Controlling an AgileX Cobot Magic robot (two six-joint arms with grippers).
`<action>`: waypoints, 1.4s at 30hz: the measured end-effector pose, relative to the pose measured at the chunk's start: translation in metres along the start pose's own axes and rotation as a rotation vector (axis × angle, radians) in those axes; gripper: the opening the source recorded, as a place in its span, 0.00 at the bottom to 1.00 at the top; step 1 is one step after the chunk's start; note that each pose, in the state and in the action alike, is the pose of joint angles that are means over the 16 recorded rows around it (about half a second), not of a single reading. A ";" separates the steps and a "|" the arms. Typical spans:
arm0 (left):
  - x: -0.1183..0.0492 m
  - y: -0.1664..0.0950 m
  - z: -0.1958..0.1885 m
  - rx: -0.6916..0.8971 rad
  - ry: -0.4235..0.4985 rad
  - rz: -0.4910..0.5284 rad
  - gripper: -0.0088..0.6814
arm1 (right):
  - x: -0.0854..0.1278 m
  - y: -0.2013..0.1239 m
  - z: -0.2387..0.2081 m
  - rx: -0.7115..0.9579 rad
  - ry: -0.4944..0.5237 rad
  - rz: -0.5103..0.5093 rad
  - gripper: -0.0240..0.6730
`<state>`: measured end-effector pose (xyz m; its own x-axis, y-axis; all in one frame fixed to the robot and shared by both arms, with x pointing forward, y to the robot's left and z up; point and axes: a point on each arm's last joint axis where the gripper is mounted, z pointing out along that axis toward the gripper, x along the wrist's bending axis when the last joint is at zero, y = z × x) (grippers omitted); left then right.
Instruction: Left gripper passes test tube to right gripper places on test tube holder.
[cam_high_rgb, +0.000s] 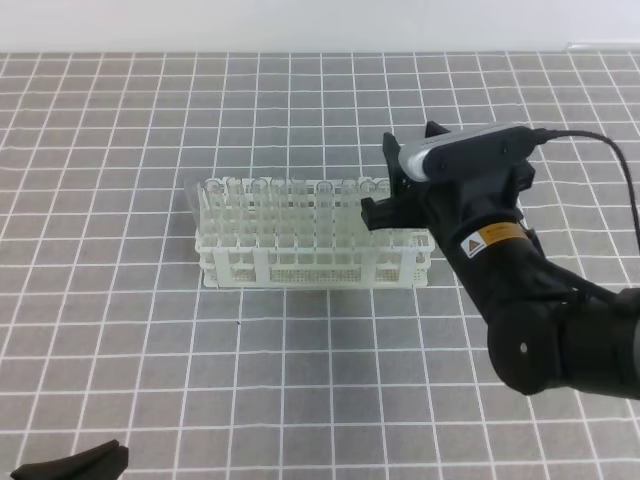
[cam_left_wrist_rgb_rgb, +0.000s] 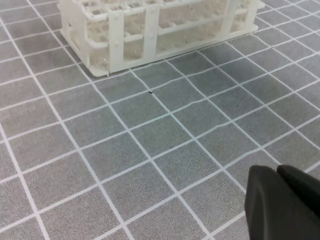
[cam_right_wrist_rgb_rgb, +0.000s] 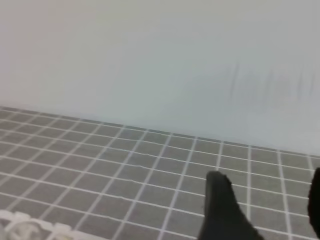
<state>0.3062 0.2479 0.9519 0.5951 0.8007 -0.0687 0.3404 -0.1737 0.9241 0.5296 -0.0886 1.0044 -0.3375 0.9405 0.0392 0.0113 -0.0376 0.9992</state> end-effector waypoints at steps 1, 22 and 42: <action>0.000 0.000 0.000 -0.001 0.000 0.000 0.01 | -0.001 0.001 0.000 0.004 -0.006 0.002 0.51; 0.000 0.001 0.000 -0.002 0.000 -0.001 0.01 | -0.009 0.115 -0.088 0.104 0.218 -0.007 0.16; 0.000 -0.001 0.000 0.003 0.000 0.001 0.01 | -0.043 0.114 -0.276 0.120 0.632 -0.080 0.02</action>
<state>0.3061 0.2481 0.9509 0.5953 0.8007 -0.0675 0.3420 -0.1765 0.9230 0.2859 -0.2264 1.1161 -0.8302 0.5574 -0.0075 0.0560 0.0967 0.9937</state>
